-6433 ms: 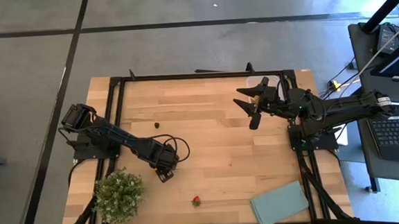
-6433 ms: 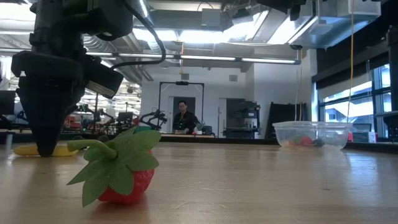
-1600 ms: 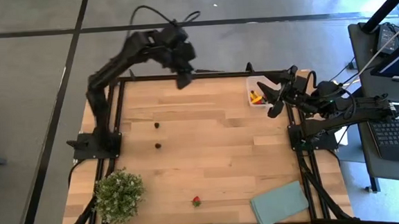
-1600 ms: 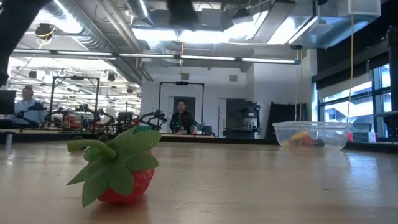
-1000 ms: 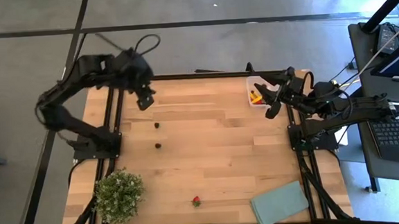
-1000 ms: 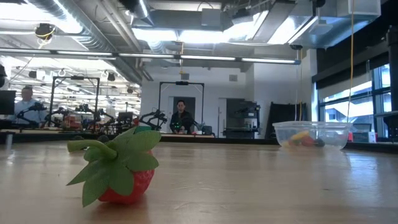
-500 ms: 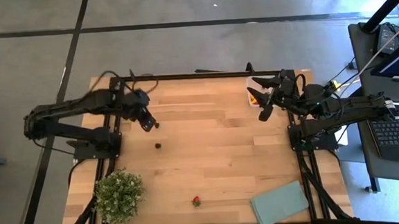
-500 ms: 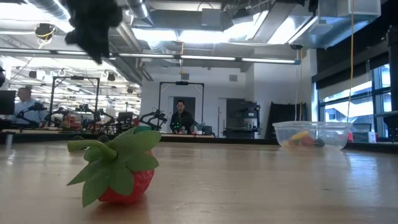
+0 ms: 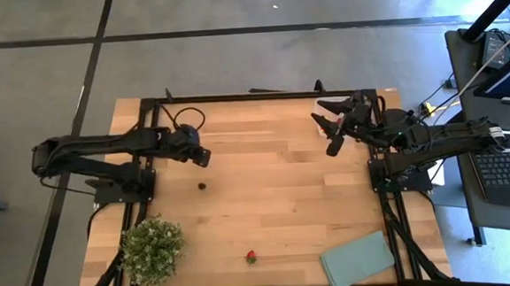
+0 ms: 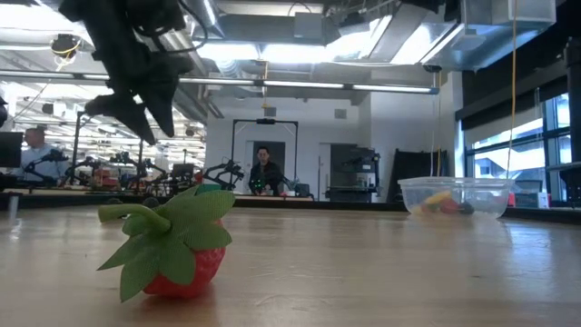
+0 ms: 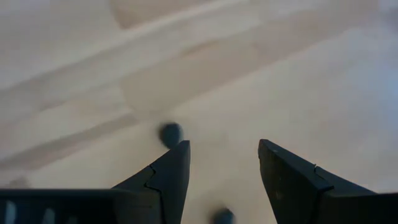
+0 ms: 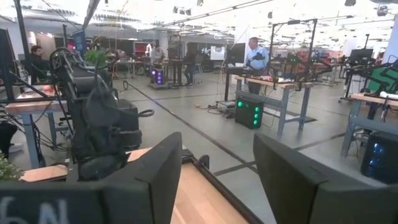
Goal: Pick and placing Produce into tupperware
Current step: Put the blackberry into the transparent bin
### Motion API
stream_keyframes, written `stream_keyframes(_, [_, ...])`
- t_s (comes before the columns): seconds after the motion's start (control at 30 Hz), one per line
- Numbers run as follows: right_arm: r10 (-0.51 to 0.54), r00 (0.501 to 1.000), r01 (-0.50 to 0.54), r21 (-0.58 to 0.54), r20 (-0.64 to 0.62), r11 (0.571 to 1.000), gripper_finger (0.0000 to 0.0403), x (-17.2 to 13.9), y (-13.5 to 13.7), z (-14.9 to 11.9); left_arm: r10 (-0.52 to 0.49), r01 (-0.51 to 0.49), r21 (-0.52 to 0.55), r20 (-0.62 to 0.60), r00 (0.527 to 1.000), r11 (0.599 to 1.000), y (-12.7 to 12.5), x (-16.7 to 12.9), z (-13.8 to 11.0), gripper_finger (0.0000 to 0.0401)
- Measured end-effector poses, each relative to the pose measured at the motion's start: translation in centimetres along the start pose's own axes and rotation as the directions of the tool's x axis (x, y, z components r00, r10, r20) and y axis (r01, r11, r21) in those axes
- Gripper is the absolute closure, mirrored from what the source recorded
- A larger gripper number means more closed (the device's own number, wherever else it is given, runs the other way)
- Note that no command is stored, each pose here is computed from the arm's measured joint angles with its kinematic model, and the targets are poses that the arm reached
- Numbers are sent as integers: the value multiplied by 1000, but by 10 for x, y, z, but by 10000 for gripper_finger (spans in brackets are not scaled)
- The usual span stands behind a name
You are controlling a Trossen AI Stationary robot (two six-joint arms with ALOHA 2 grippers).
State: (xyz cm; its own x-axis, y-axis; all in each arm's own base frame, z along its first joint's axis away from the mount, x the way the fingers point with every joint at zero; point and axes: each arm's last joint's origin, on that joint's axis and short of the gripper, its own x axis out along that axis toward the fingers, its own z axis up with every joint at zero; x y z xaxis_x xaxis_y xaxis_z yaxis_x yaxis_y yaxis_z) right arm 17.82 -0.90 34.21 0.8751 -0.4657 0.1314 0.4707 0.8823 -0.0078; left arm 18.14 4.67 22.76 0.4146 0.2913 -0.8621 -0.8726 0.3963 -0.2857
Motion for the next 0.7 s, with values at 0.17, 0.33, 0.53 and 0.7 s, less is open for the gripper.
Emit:
stream_keyframes(0.17, [0, 1000, 0, -2, -1, 1000, 202, 0, 0, 0, 94, -94, -14, 46, 994, 995, -3, 18, 3, 225])
stream_keyframes(0.33, [-1, 1000, 1, -1, 8, 1000, 202, 0, 0, 1, 135, -135, -7, -24, 991, 991, -9, 46, 4, 227])
stream_keyframes(0.53, [-1, 1000, 1, -1, 8, 1000, 202, 0, 0, 1, 211, -212, 1, -105, 972, 977, -7, 69, 0, 227])
stream_keyframes(0.7, [-1, 1000, 1, -11, 7, 1000, 202, 0, 0, 1, 243, -244, 7, -131, 961, 970, -6, 77, -2, 227])
